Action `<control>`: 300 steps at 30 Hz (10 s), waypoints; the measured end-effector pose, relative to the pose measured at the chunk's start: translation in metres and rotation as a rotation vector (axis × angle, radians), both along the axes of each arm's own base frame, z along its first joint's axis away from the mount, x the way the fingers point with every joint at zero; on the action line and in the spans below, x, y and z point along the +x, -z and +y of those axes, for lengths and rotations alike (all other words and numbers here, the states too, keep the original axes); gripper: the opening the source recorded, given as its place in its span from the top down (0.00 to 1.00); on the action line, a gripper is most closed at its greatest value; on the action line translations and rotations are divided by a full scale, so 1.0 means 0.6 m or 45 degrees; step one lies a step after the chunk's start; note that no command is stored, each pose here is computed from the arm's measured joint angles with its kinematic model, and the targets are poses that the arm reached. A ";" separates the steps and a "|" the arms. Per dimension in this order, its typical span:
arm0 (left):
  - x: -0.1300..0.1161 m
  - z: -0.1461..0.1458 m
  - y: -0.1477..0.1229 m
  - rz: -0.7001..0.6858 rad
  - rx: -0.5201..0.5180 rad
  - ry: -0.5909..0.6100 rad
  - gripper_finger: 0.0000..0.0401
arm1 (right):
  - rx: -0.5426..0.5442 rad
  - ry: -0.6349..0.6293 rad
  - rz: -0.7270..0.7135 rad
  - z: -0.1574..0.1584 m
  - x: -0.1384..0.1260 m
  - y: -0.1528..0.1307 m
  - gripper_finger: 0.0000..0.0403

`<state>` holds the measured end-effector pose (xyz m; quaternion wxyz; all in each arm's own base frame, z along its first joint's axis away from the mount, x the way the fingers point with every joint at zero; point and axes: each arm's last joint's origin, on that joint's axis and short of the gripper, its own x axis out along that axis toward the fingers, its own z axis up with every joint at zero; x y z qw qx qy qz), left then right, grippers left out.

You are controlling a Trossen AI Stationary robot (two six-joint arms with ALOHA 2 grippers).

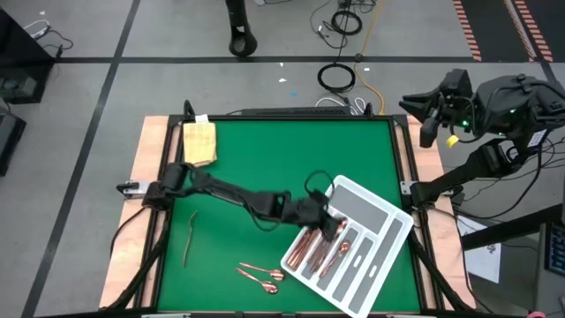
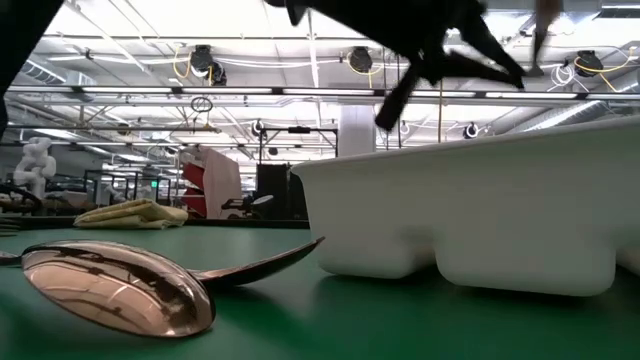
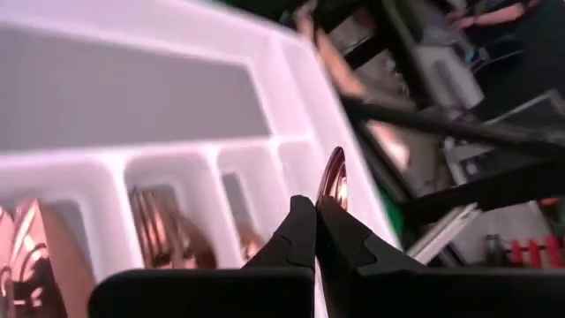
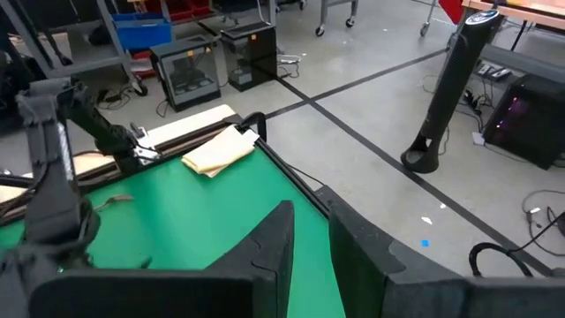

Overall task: Sort silverware
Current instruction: Put the gold spoon into the white cutlery tray

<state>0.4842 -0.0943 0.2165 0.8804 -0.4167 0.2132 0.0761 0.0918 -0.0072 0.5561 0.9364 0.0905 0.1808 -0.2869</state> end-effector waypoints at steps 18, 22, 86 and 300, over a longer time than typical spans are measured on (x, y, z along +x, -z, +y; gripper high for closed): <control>0.051 -0.069 0.094 0.065 0.265 0.072 1.00 | 0.014 -0.068 0.020 0.002 0.001 0.001 0.84; 0.049 -0.068 0.093 0.099 0.357 0.122 0.99 | 0.008 -0.071 0.024 0.002 0.002 0.001 0.84; -0.623 -0.027 -0.465 0.150 0.696 0.235 0.64 | 0.547 -0.850 0.771 0.305 0.676 0.613 0.57; -0.307 -0.231 -0.055 0.564 0.912 1.224 0.64 | 0.010 -0.630 1.133 0.346 0.298 0.332 0.64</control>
